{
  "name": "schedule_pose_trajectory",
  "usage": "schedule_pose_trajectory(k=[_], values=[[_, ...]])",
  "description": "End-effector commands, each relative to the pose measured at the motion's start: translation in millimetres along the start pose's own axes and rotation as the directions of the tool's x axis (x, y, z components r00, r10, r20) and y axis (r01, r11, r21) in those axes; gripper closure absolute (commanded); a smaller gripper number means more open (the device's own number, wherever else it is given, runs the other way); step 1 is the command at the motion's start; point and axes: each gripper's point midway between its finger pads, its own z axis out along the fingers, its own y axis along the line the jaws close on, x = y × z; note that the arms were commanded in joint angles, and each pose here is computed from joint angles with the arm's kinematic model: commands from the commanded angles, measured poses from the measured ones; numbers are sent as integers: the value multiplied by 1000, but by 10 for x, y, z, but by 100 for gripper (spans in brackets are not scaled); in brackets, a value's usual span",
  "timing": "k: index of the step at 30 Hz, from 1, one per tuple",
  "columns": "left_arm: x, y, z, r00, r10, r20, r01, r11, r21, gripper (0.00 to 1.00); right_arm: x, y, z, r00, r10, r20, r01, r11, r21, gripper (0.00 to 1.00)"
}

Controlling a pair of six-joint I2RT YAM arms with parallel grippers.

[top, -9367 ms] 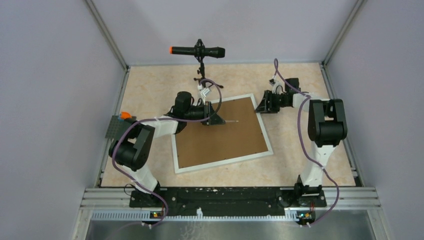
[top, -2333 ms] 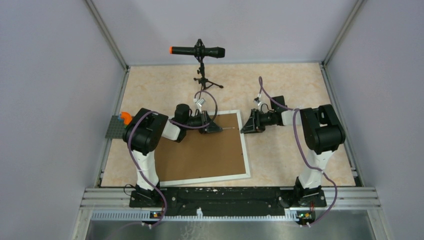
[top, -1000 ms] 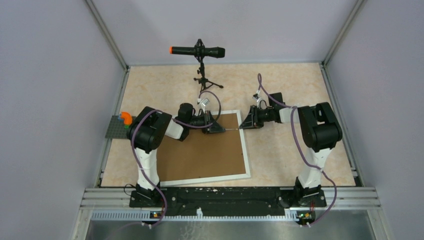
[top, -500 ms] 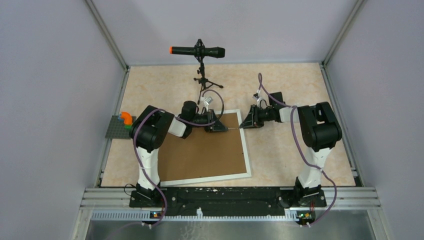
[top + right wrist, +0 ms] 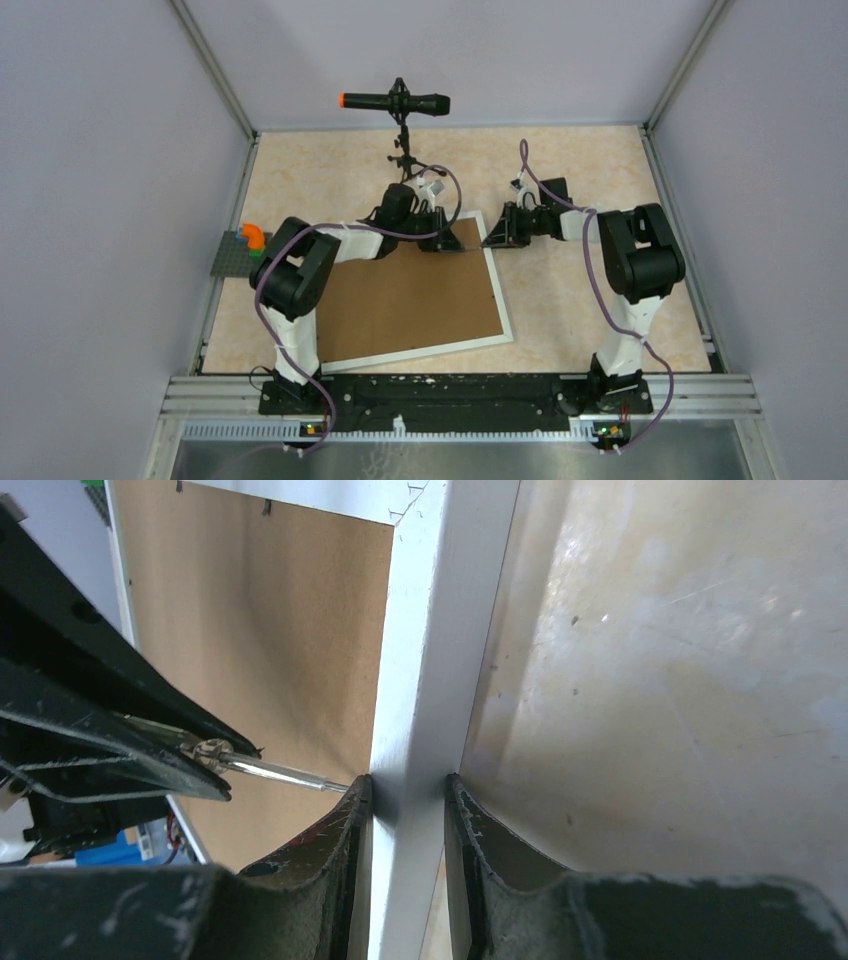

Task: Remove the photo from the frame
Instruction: Release the photo frame item from the photo frame, then adjust the photo frame at the center of the board.

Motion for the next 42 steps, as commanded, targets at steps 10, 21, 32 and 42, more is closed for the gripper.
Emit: schedule_pose_trajectory(k=[10,21,32,42], values=[[-589,-1032,56,886,453,96,-454,891,-7,100,217,73,98,997,-15,-77,16,1000,10,85],[-785,-1027,-516,869,481,113,-477,876,-62,100,-336,389,-341,987,-153,57,151,988,44,43],[-689,-468,-1124,916,392,90,-374,912,-169,100,-198,318,-422,969,-246,-33,245,924,293,46],[-682,-340,-1486,945,296,139,-267,944,-194,100,96,331,-265,945,-311,-98,324,857,402,43]])
